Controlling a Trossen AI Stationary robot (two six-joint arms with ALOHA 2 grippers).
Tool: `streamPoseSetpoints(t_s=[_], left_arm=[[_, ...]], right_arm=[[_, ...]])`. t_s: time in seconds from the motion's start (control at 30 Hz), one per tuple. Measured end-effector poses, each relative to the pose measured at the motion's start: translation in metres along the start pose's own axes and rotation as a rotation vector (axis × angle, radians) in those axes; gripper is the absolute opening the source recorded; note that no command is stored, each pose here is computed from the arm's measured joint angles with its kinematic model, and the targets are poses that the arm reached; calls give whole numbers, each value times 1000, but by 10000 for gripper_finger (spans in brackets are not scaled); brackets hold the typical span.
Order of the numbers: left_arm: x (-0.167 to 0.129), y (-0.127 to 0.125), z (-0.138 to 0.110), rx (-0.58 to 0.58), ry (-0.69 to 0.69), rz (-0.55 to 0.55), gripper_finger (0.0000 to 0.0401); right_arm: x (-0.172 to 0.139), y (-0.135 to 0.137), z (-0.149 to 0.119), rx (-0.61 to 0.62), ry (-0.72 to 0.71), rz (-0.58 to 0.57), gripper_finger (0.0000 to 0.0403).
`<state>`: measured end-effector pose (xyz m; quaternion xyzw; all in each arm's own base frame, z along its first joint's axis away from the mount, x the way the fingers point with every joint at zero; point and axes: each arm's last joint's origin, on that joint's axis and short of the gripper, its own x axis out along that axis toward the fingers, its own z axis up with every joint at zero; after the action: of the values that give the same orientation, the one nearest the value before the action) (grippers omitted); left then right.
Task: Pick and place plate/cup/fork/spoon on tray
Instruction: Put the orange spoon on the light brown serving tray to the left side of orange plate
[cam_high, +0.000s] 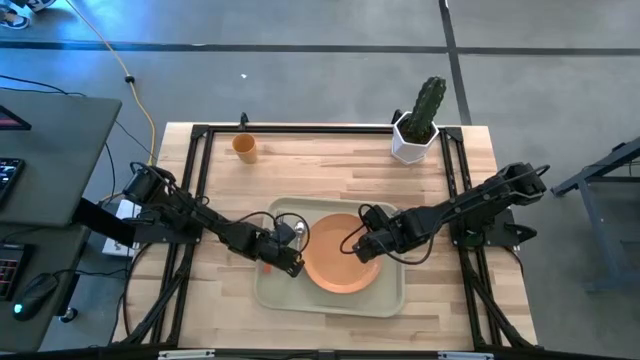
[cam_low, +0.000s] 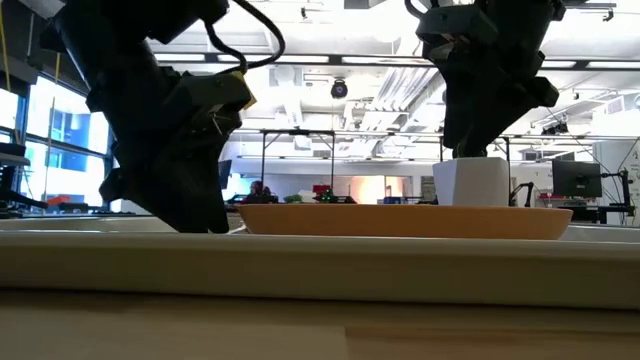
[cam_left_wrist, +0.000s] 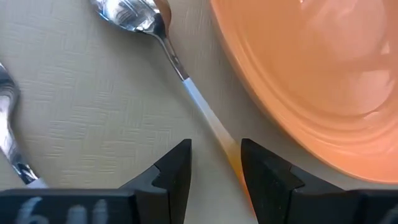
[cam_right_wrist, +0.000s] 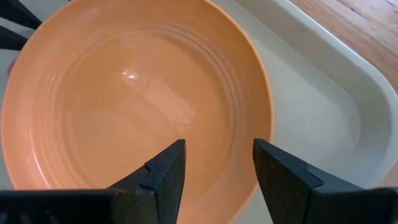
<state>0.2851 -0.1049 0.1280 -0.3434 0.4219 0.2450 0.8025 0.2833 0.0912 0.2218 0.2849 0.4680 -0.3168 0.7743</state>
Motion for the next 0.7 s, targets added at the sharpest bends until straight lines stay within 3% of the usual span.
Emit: streamPoseSetpoints(t_s=[0.2, 0.7], left_arm=[[-1, 3, -1, -62, -11, 38, 95], [-3, 6, -4, -45, -1, 79, 5]], right_arm=[[-2, 2, -5, -6, 1, 6, 178], [-11, 10, -27, 11, -52, 22, 178]])
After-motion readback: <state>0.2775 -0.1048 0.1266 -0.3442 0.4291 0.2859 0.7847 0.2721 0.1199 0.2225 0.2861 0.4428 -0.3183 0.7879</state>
